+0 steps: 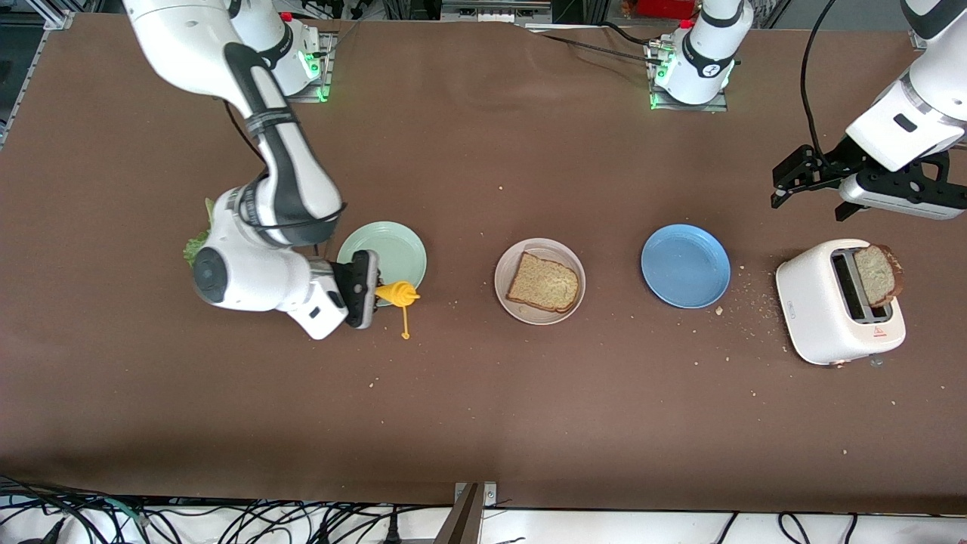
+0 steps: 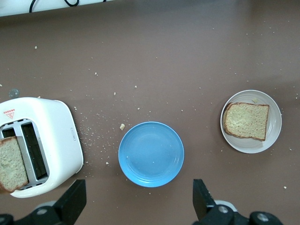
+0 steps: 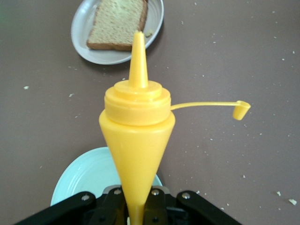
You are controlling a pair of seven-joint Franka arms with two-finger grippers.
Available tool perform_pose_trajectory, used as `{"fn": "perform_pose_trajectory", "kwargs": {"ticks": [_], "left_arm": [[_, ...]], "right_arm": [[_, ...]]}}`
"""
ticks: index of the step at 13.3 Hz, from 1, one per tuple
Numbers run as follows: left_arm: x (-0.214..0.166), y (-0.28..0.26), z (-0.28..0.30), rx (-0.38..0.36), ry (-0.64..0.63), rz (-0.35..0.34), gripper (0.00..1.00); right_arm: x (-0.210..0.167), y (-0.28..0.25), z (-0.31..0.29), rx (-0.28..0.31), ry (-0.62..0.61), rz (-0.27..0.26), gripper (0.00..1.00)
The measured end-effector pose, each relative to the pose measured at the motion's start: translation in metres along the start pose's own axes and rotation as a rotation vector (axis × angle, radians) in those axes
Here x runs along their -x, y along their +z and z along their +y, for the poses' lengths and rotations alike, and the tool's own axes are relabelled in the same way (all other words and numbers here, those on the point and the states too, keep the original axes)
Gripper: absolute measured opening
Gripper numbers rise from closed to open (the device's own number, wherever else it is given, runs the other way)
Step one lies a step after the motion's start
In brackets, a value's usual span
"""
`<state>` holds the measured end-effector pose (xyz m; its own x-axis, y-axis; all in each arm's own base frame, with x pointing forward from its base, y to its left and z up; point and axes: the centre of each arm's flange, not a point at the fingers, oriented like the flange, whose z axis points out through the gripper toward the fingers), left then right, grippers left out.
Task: Make sandwich in beige plate with both arms
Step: 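Tilt the yellow bottle nozzle over the toast with the right gripper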
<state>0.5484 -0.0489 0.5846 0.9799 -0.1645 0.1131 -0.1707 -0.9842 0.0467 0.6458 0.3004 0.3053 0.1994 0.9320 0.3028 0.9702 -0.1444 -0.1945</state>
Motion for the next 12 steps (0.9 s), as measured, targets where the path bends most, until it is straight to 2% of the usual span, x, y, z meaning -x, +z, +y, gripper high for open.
{"fn": "perform_pose_trajectory", "kwargs": {"ticks": [4, 8, 12], "left_arm": [[0.000, 0.000, 0.000, 0.000, -0.001, -0.002, 1.00], [0.001, 0.001, -0.001, 0.000, -0.002, -0.005, 1.00], [0.001, 0.001, -0.002, 0.001, -0.003, -0.008, 1.00]], "right_arm": [[-0.066, 0.026, -0.045, 0.217, 0.087, -0.243, 0.08], [-0.117, 0.058, -0.098, 0.375, 0.121, -0.362, 0.08], [-0.145, 0.098, -0.137, 0.533, 0.000, -0.488, 0.08]]}}
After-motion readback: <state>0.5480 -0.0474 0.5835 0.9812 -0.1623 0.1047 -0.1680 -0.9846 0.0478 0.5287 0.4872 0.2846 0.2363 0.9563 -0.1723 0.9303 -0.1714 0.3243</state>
